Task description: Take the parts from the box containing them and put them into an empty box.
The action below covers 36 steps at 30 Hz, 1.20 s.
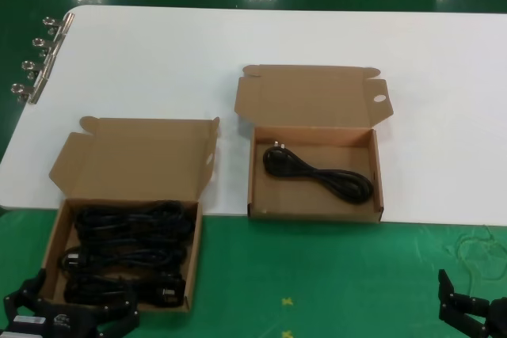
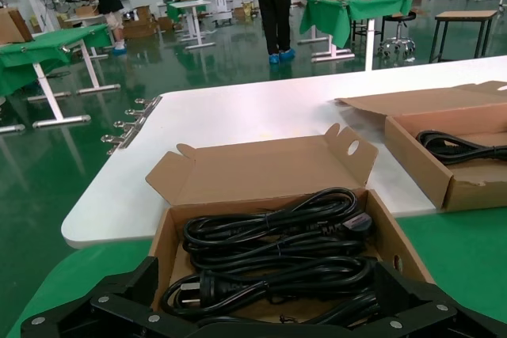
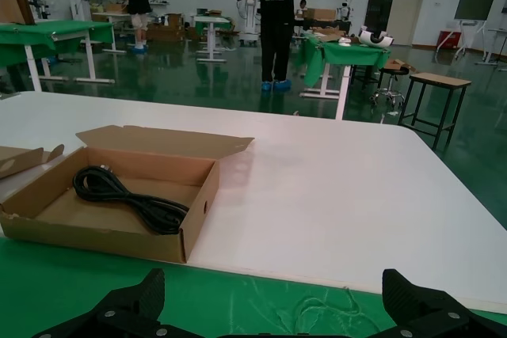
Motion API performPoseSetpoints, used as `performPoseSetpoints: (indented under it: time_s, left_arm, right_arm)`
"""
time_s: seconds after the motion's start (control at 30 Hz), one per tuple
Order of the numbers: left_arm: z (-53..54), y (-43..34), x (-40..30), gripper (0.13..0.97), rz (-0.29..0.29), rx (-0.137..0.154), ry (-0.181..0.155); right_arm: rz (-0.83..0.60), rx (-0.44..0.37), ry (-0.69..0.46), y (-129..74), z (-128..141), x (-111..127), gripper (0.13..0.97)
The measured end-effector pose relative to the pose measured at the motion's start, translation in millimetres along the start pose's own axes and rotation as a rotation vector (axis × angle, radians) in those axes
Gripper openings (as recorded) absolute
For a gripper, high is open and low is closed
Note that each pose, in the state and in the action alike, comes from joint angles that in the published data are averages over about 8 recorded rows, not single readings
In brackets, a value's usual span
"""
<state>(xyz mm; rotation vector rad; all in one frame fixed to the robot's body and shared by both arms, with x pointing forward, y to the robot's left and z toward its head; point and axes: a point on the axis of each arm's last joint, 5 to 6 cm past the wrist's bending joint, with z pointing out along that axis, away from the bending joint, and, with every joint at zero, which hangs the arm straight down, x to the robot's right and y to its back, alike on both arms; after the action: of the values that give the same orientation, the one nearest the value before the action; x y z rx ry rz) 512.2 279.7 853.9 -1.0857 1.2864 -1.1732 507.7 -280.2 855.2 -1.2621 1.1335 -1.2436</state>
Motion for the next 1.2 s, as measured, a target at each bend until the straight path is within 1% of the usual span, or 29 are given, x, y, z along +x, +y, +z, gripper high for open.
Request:
performPoseSetpoints:
  time_s: [1.2]
  left_arm:
    - [0.0,0.0,0.0,0.966,0.000,0.000,0.000]
  right_arm:
    - [0.000,0.000,0.000,0.0,0.0,0.0,0.966]
